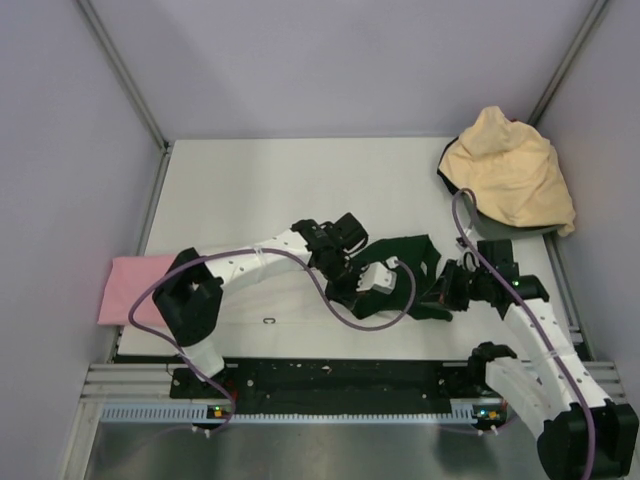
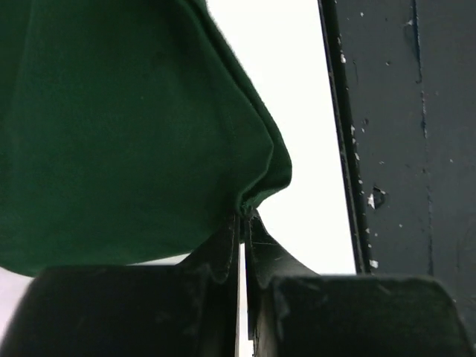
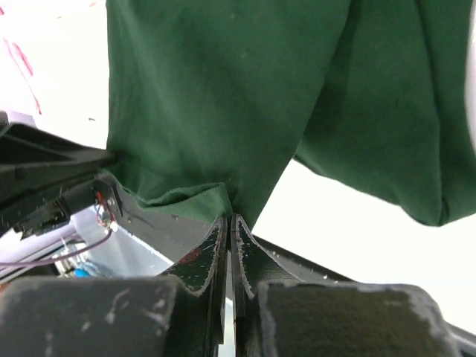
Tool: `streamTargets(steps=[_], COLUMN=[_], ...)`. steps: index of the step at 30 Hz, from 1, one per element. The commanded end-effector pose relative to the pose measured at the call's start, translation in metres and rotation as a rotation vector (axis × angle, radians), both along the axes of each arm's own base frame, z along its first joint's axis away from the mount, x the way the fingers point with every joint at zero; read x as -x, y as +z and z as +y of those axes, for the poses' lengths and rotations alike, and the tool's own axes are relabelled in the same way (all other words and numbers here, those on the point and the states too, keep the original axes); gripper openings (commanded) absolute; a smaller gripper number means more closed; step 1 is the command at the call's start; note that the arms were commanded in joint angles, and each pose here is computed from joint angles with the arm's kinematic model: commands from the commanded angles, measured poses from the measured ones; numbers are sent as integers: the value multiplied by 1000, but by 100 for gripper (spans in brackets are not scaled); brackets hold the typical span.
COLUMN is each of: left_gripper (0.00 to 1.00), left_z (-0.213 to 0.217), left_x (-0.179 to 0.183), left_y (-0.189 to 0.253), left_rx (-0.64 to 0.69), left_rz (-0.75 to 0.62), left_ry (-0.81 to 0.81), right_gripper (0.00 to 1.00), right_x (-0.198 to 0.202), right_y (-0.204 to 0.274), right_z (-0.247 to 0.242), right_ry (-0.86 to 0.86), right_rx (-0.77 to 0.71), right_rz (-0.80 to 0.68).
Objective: Fold and stack the t-shirts
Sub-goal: Fold the other side of the tshirt into a rectangle
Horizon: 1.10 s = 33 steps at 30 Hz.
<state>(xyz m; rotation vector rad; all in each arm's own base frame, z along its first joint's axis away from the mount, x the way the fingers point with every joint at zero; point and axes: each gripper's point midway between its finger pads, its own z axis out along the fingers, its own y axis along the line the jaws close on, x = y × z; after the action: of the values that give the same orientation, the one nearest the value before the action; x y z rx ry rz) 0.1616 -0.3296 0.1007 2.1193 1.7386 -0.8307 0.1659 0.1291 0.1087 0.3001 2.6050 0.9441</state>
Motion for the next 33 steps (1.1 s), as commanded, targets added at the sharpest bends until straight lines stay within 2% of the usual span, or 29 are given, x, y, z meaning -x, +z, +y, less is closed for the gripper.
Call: streamTargets(steps=[1, 4, 8, 14, 21, 28, 33], left_gripper=[0, 0, 0, 0, 0, 0, 0], left_z=[10, 6, -3, -5, -6, 6, 11], left_x=[3, -23, -56, -128, -157, -190, -196], left_y=[13, 21, 25, 23, -6, -19, -27], left_rx=[52, 96, 130, 183, 125, 88, 72], left_rz=[107, 89, 98, 117, 103, 33, 10], left_ry=[36, 106, 210, 493, 602, 757, 774], right_gripper=[0, 0, 0, 0, 0, 0, 0], right_x=[32, 20, -22, -91, -145, -164, -167], right_y=[-14, -15, -3, -5, -21, -30, -36], right_z=[6, 6, 7, -5, -16, -16, -16], right_ry=[6, -6, -10, 1, -5, -7, 2], right_rx=[-25, -21, 1, 141, 222, 212, 217], right_rz=[114, 86, -10, -158, -235, -252, -251])
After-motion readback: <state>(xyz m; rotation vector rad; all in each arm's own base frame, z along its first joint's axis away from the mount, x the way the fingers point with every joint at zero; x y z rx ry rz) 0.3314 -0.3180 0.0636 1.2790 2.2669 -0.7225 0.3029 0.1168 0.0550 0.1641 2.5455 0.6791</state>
